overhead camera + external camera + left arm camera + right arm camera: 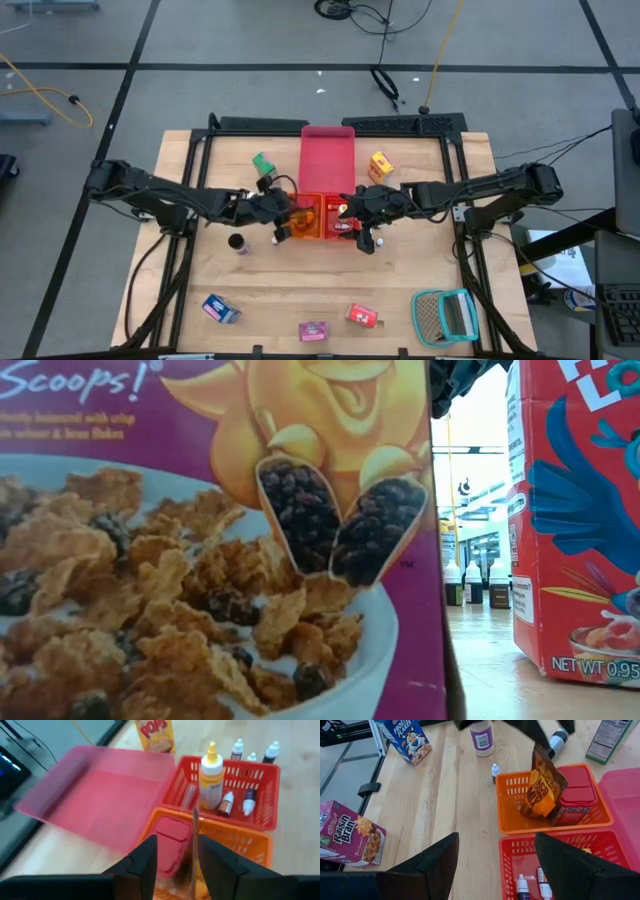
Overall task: Pick & Place Kitchen Items
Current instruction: Put the orange spice bag into the orange basket, then put the large black food coloring bottle into the red basket
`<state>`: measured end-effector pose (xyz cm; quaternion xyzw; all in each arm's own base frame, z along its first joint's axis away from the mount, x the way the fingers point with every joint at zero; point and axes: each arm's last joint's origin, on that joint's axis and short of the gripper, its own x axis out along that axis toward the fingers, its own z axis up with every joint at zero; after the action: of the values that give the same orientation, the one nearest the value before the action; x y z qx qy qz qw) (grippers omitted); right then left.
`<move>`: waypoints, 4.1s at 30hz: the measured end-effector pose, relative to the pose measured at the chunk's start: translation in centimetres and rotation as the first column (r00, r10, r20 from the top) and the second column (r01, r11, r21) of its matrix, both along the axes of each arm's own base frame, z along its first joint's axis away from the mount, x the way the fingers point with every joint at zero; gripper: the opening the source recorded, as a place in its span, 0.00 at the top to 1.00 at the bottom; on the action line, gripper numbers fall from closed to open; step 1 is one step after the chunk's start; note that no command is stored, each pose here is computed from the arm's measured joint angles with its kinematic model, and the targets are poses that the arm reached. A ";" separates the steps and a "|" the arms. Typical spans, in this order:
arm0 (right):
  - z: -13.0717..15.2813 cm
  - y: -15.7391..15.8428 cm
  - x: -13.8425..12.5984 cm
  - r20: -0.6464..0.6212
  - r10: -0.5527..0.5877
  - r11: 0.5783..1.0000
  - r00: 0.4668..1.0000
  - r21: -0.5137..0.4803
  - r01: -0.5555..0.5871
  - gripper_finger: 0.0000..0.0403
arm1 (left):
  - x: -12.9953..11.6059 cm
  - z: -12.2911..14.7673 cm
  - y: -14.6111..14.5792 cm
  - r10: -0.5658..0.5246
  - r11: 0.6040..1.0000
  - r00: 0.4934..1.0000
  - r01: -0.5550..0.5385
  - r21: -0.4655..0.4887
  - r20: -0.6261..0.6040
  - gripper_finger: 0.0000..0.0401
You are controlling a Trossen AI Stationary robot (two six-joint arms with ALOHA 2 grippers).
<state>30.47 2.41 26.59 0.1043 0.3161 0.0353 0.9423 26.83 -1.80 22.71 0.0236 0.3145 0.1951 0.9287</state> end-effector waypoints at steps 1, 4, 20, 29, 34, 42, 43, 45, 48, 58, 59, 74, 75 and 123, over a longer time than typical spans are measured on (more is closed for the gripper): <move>-0.2 0.0 0.0 -0.001 0.000 1.000 1.000 0.000 0.000 0.37 | -0.6 0.2 -0.1 -0.006 1.000 1.000 0.006 0.018 -0.028 0.64; -0.8 0.0 -0.2 -0.019 0.000 1.000 1.000 -0.001 0.000 0.37 | -2.0 1.0 -0.2 -0.017 0.996 0.997 0.024 0.081 -0.079 0.64; -0.8 0.0 0.0 0.028 0.002 1.000 1.000 0.007 -0.002 0.37 | -6.3 0.8 0.9 -0.011 0.987 0.920 0.073 0.145 -0.391 0.64; -0.7 0.0 0.0 0.033 0.002 1.000 0.999 0.007 -0.002 0.37 | -6.6 0.4 1.6 -0.089 0.990 0.882 0.129 0.055 -0.463 0.64; -0.7 0.0 0.1 0.043 0.001 1.000 0.999 0.008 -0.002 0.37 | -6.6 0.4 2.1 -0.101 0.987 0.872 0.148 0.062 -0.478 0.64; -0.6 0.0 0.1 0.046 0.001 1.000 0.999 0.009 -0.002 0.37 | -6.5 0.3 2.6 -0.163 0.972 0.840 0.226 0.061 -0.518 0.64; -0.6 0.0 0.1 0.048 0.001 1.000 0.999 0.009 -0.001 0.37 | -6.4 0.1 2.7 -0.164 0.972 0.834 0.226 0.056 -0.526 0.64; -0.6 0.0 0.1 0.054 0.001 1.000 0.999 0.009 -0.002 0.37 | -6.2 -0.3 2.9 -0.173 0.971 0.814 0.234 0.041 -0.555 0.64; -0.4 0.0 0.2 0.078 0.001 1.000 0.997 0.011 -0.002 0.37 | -5.8 -1.2 3.3 -0.168 0.972 0.780 0.234 0.032 -0.602 0.64; -0.3 0.0 0.3 0.086 0.001 1.000 0.996 0.012 -0.002 0.37 | -4.5 -3.8 4.3 -0.214 0.944 0.639 0.331 0.012 -0.739 0.64; -0.3 0.0 0.3 0.086 0.001 1.000 0.996 0.012 -0.002 0.37 | -4.5 -4.0 4.5 -0.217 0.942 0.627 0.337 0.009 -0.748 0.64; -0.3 0.0 0.3 0.086 0.001 1.000 0.996 0.012 -0.002 0.37 | -3.6 -6.2 5.4 -0.315 0.903 0.510 0.421 -0.087 -0.801 0.64; -0.3 0.0 0.3 0.086 0.001 1.000 0.996 0.012 -0.002 0.37 | -3.6 -6.3 5.5 -0.320 0.898 0.500 0.431 -0.089 -0.805 0.64; -0.3 0.0 0.3 0.083 0.002 1.000 0.997 0.012 -0.003 0.37 | -1.9 -9.4 7.1 -0.424 0.897 0.556 0.364 -0.250 -0.715 0.64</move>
<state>30.73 2.46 26.26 0.1080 0.2766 0.0425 0.9540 24.95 5.32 13.30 0.1380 0.6641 -0.0569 0.7326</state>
